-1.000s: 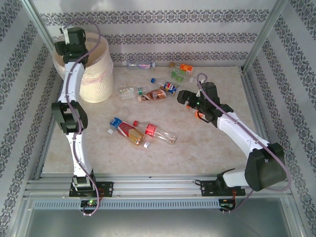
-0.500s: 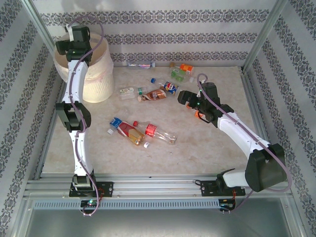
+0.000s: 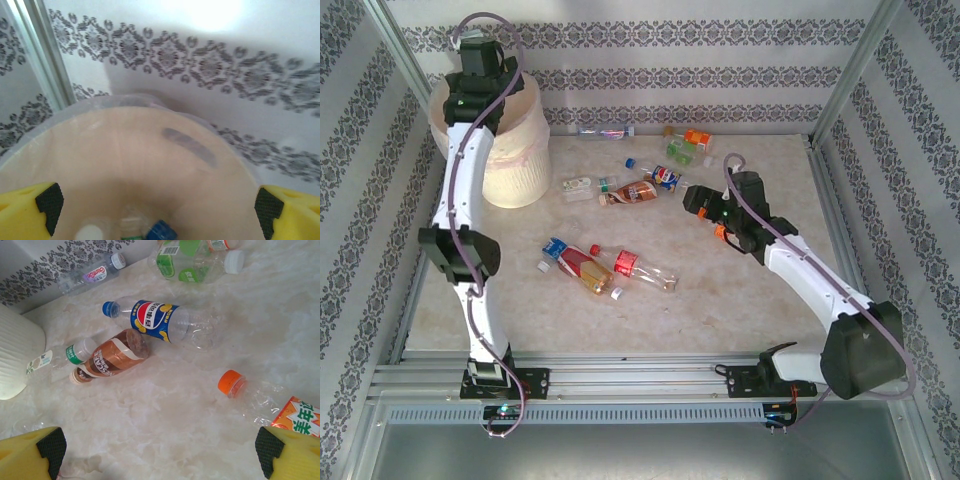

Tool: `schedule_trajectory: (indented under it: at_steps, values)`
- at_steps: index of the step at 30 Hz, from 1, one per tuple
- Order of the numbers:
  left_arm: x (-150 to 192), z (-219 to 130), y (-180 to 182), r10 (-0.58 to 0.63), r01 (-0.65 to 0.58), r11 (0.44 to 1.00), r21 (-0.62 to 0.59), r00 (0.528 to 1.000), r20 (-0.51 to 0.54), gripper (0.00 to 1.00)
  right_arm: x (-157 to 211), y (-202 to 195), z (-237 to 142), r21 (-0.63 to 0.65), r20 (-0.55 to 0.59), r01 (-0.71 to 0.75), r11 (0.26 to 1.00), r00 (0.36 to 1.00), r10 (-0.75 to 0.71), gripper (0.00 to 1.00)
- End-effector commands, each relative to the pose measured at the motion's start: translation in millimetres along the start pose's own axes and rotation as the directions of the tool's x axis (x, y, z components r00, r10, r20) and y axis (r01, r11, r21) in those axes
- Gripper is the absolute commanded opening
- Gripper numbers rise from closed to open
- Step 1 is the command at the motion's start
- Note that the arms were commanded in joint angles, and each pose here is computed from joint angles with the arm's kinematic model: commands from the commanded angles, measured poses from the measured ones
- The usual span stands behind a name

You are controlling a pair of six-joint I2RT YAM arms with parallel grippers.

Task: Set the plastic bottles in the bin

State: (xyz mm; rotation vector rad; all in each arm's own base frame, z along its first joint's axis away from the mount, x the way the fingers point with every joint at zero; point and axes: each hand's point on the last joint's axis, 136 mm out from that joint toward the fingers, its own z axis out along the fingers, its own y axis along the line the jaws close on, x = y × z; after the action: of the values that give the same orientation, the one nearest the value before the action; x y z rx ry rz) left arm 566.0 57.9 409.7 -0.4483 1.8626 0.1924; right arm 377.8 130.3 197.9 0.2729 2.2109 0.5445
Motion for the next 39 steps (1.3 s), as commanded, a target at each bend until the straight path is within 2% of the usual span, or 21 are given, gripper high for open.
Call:
schedule_trajectory:
  at_steps: [1,6,10,15,18,21,25,31,37,39]
  values:
    - [-8.5,-29.7,-30.0,-0.071,0.069,0.987,0.142,0.997,0.014,1.0,-12.6,-0.1,-8.6,-0.006,0.076,-0.011,1.0,0.997,0.011,0.98]
    - [8.3,-57.4,-57.0,-0.113,0.115,0.958,0.262,0.993,-0.022,1.0,-11.9,-7.7,-11.4,0.016,0.107,0.003,1.0,0.994,-0.005,0.98]
    - [27.5,-82.6,-76.5,-0.096,0.111,0.934,0.34,0.994,-0.06,1.0,-9.6,-18.3,-12.7,0.065,0.116,0.032,0.997,0.992,-0.039,0.98]
    - [57.4,-105.2,-86.2,-0.123,0.179,0.891,0.418,0.98,-0.157,1.0,-5.0,-29.7,-10.4,0.117,0.084,0.155,0.981,0.983,-0.165,0.98]
    - [68.2,-115.9,-83.5,-0.144,0.216,0.875,0.434,0.971,-0.191,1.0,1.1,-35.3,-5.3,0.135,0.017,0.261,0.956,0.964,-0.265,0.98]
    - [72.0,-123.6,-72.9,-0.153,0.217,0.883,0.416,0.971,-0.182,1.0,6.0,-47.6,0.6,0.182,-0.071,0.352,0.918,0.936,-0.345,0.98]
    - [76.5,-133.4,-64.1,-0.158,0.218,0.887,0.407,0.971,-0.177,1.0,16.3,-60.5,9.4,0.172,-0.189,0.468,0.867,0.879,-0.438,0.98]
    - [89.5,-140.3,-52.9,-0.154,0.223,0.9,0.376,0.967,-0.205,1.0,25.3,-84.2,15.9,0.13,-0.291,0.49,0.862,0.85,-0.439,0.98]
    - [96.7,-146.9,-45.2,-0.163,0.231,0.902,0.364,0.964,-0.209,1.0,46.0,-117.7,21.0,0.074,-0.455,0.536,0.841,0.769,-0.449,0.98]
    - [95.7,-148.7,-41.3,-0.163,0.227,0.908,0.351,0.965,-0.204,1.0,47.3,-133.4,24.0,0.097,-0.5,0.562,0.822,0.741,-0.448,0.98]
